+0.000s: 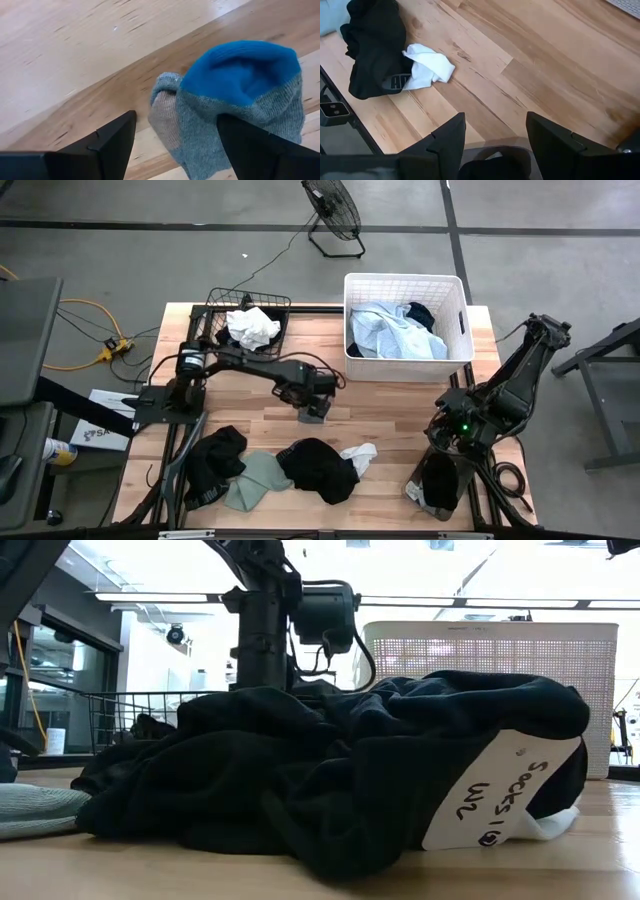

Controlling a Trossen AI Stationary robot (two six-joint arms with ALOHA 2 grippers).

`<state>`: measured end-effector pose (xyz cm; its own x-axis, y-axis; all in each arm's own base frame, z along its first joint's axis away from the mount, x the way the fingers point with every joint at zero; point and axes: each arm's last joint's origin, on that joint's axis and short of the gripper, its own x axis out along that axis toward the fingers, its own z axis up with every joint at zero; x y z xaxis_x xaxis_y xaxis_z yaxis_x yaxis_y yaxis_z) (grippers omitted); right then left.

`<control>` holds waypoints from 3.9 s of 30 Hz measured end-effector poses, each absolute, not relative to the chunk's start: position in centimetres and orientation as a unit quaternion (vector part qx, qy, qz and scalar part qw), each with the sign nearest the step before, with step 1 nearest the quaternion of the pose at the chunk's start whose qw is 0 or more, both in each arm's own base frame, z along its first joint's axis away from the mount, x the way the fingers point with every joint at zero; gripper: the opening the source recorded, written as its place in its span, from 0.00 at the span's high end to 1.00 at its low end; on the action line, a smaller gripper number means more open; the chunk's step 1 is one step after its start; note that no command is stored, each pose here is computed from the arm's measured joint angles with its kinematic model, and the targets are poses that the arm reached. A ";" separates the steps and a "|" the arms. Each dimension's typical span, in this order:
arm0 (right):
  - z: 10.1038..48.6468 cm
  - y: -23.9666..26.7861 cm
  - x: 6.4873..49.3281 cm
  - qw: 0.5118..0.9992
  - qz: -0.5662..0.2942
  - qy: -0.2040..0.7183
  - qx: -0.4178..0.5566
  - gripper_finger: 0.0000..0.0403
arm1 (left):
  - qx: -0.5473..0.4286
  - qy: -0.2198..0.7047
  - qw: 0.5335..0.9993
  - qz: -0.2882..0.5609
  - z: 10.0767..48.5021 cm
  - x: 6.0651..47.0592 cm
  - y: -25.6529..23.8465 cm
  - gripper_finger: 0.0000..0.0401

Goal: Pick & Place Cloths
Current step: Put the blue gray sock into the black bin

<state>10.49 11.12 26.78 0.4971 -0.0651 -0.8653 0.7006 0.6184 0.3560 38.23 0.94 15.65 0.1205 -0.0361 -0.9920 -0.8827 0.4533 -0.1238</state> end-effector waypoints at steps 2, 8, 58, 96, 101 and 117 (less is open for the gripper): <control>26.8 11.1 10.5 0.786 -0.243 0.438 0.363 0.50 | -0.402 0.577 0.628 0.333 15.2 38.4 0.9 0.32; 26.8 11.1 10.5 0.786 -0.243 0.438 0.363 0.50 | -0.401 0.583 0.623 0.332 14.7 38.4 0.9 0.40; 28.3 12.0 12.3 0.913 -0.172 0.277 0.247 0.50 | -0.195 0.385 0.897 0.100 33.8 41.1 -2.7 0.99; 32.1 9.4 18.4 0.971 -0.142 0.131 0.138 0.24 | -0.108 0.178 0.977 0.036 38.0 43.3 -4.2 0.99; 32.1 9.5 18.4 0.972 -0.139 0.132 0.135 0.42 | -0.110 0.176 0.978 0.032 38.1 43.3 -4.2 0.99; 31.9 9.6 18.4 0.972 -0.120 0.147 0.136 0.97 | -0.112 0.178 0.977 0.030 38.0 43.3 -4.3 0.96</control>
